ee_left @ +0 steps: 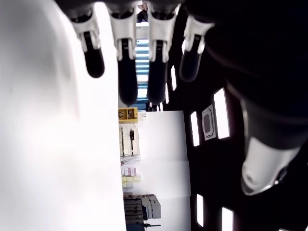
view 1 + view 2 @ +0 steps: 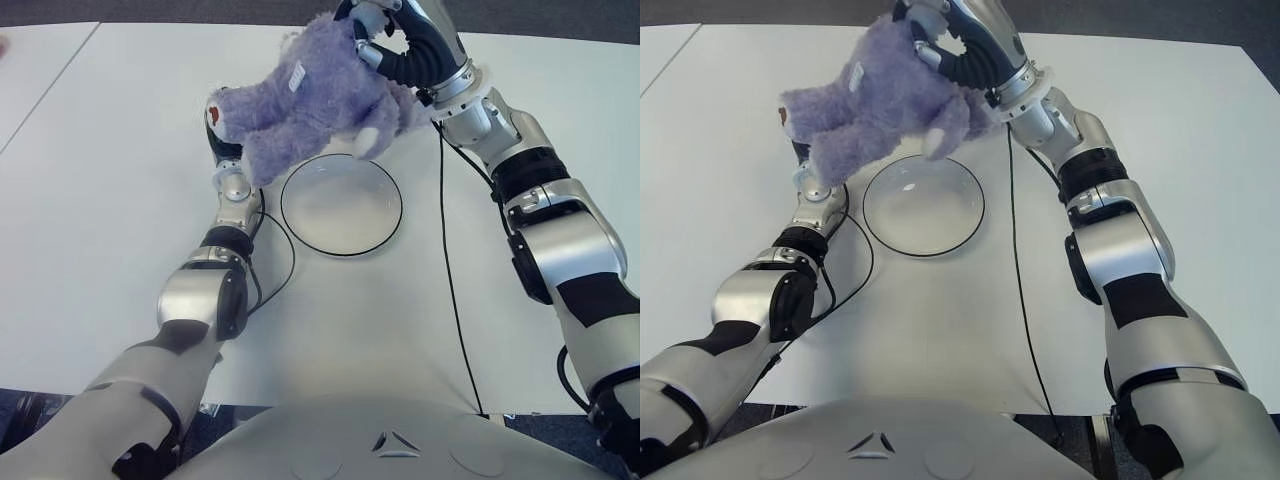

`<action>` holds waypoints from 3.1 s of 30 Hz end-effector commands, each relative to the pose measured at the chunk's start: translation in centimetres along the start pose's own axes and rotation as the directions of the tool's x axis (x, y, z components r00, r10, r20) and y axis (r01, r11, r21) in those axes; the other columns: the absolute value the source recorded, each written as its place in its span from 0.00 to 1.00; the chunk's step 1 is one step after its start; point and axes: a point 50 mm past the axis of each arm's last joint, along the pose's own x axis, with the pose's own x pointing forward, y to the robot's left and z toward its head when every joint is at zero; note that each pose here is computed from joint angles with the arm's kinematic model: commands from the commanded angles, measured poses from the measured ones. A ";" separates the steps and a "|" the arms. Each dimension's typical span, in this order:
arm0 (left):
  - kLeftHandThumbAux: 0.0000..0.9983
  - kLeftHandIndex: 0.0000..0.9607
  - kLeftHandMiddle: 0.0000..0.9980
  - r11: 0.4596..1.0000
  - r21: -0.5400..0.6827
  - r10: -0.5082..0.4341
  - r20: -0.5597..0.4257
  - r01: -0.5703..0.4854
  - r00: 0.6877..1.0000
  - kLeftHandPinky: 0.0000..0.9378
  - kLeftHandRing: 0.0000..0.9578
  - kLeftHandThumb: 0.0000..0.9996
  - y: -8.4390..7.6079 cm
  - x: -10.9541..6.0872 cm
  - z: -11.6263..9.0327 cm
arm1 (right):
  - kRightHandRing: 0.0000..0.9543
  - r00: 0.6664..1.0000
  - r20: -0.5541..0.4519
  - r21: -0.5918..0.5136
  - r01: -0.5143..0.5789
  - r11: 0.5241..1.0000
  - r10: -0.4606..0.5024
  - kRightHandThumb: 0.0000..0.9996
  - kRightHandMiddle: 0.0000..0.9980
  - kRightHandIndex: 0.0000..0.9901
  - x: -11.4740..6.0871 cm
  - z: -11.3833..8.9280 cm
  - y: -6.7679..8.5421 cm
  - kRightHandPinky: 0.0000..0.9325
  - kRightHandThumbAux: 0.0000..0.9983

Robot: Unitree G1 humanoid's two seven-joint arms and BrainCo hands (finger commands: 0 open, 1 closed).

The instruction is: Put the doll into the plate.

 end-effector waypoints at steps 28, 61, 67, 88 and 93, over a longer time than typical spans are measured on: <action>0.74 0.13 0.21 0.957 0.216 -0.021 -0.617 0.195 0.787 0.27 0.23 0.00 2.7 -10.8 -14.0 | 0.92 0.986 -0.117 0.099 -0.109 0.989 0.120 0.71 0.88 0.44 -5.9 -0.5 1.0 0.94 0.72; 0.76 0.16 0.22 0.951 0.217 -0.037 -0.625 0.220 0.779 0.28 0.24 0.00 2.1 -11.1 -14.0 | 0.94 0.946 -0.147 0.162 -0.266 0.950 0.290 0.71 0.91 0.44 -11.5 1.1 3.8 0.96 0.72; 0.75 0.15 0.22 0.951 0.216 -0.041 -0.625 0.223 0.779 0.28 0.24 0.00 2.1 -11.1 -14.0 | 0.94 0.939 -0.156 0.160 -0.283 0.946 0.307 0.71 0.90 0.44 -12.2 1.4 4.2 0.95 0.72; 0.76 0.15 0.21 0.949 0.219 -0.042 -0.628 0.228 0.777 0.25 0.23 0.00 2.1 -11.1 -14.1 | 0.93 0.952 -0.101 0.169 -0.271 0.948 0.290 0.71 0.90 0.44 -12.0 2.4 5.0 0.95 0.72; 0.76 0.16 0.22 0.947 0.222 -0.041 -0.629 0.230 0.776 0.26 0.23 0.00 2.0 -11.1 -14.0 | 0.93 0.955 -0.082 0.169 -0.268 0.948 0.285 0.71 0.90 0.44 -11.8 2.6 5.1 0.95 0.72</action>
